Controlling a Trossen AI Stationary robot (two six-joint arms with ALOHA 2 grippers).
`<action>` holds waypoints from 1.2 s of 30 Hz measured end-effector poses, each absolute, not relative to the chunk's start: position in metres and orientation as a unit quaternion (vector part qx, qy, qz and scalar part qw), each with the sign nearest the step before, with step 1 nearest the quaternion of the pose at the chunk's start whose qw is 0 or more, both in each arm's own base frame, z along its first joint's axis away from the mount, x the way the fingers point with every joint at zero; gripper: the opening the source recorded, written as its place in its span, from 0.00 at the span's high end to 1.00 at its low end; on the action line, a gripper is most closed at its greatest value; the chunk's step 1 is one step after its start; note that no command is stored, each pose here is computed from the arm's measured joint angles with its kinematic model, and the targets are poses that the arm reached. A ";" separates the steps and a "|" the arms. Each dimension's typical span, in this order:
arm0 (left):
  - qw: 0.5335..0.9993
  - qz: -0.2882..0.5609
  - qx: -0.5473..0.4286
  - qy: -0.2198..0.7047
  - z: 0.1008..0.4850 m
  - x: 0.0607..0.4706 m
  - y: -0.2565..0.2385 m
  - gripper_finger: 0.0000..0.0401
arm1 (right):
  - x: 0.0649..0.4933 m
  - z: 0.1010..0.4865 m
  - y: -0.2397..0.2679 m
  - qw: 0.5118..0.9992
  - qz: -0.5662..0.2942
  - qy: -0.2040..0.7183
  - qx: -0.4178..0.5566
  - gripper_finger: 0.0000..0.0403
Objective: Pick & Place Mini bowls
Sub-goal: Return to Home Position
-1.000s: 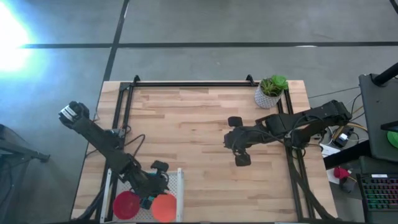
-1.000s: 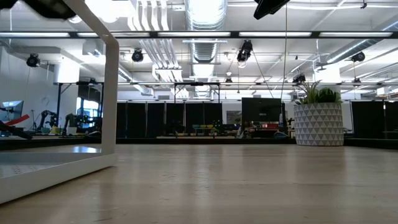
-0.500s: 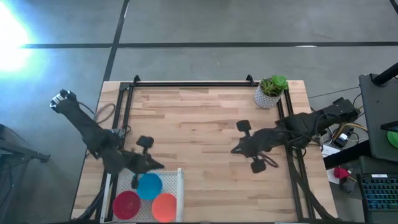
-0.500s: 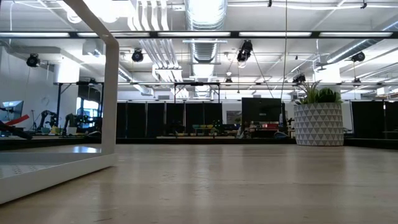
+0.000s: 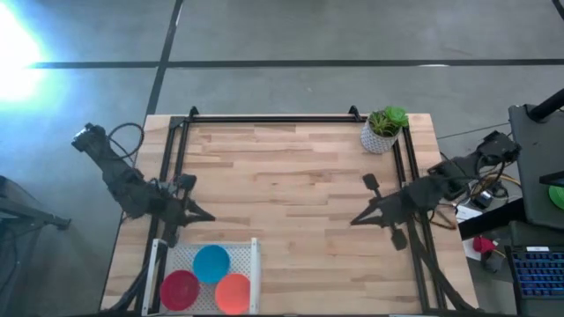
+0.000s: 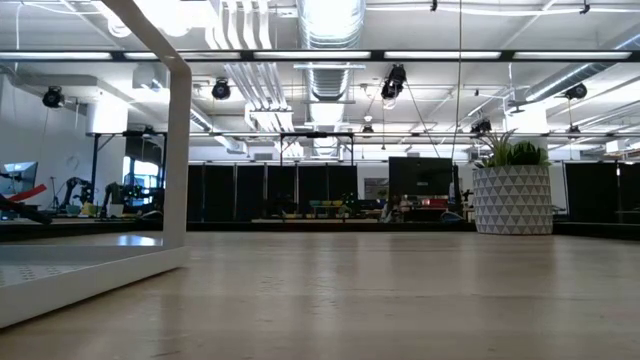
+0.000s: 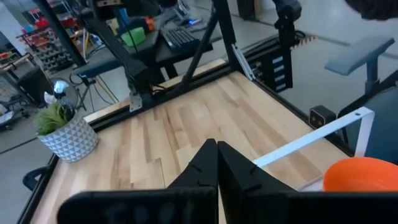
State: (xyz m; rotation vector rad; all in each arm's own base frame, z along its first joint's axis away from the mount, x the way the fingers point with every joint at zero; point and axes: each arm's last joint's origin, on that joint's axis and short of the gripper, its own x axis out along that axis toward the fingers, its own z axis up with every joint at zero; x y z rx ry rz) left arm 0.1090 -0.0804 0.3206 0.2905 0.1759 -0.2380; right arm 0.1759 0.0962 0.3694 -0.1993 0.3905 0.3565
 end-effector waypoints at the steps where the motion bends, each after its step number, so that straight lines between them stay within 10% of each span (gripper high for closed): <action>1: 0.979 -0.118 0.141 0.083 0.318 0.106 -0.077 1.00 | 0.171 0.368 0.094 0.963 0.177 0.182 -0.094 0.98; 36: 0.987 -0.097 0.114 -0.057 0.284 0.036 -0.013 1.00 | 0.059 0.289 0.029 0.984 0.177 -0.020 0.003 0.98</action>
